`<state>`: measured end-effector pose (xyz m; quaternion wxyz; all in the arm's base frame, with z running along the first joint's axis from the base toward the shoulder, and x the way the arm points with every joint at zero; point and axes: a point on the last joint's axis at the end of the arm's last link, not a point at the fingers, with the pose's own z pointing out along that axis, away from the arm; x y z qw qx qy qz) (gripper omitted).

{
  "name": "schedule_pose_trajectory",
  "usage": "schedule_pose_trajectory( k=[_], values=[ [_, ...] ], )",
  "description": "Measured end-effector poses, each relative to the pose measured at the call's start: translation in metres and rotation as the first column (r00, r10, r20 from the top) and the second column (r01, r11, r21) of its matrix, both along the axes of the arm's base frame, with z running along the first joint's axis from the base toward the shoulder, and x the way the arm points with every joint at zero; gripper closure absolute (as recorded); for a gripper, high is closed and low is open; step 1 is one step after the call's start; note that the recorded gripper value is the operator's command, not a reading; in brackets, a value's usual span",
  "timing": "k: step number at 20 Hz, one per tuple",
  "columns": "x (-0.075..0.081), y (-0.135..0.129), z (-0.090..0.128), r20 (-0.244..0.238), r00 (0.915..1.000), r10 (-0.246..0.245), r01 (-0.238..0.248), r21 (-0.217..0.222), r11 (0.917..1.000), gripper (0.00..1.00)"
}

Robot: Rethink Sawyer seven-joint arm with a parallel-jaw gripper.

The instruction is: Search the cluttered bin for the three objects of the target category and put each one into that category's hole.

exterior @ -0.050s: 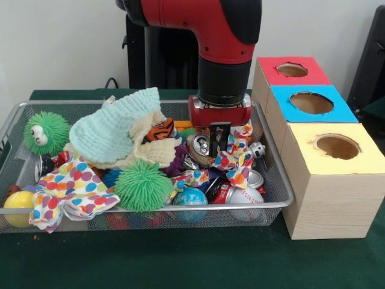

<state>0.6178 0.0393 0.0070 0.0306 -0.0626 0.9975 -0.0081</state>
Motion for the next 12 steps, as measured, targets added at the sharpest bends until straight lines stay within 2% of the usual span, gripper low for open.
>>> schedule_pose_trajectory(
  k=[7, 11, 12],
  values=[
    [-0.002, 0.002, -0.003, -0.006, 1.0, 0.004, -0.004, -0.001, 1.0, 1.0],
    [-0.001, 0.001, 0.014, -0.018, 0.9998, 0.013, -0.013, -0.015, 0.9998, 1.0],
    [-0.002, -0.004, 0.035, -0.048, 0.9986, 0.021, -0.022, -0.028, 0.9994, 1.0]
  ],
)
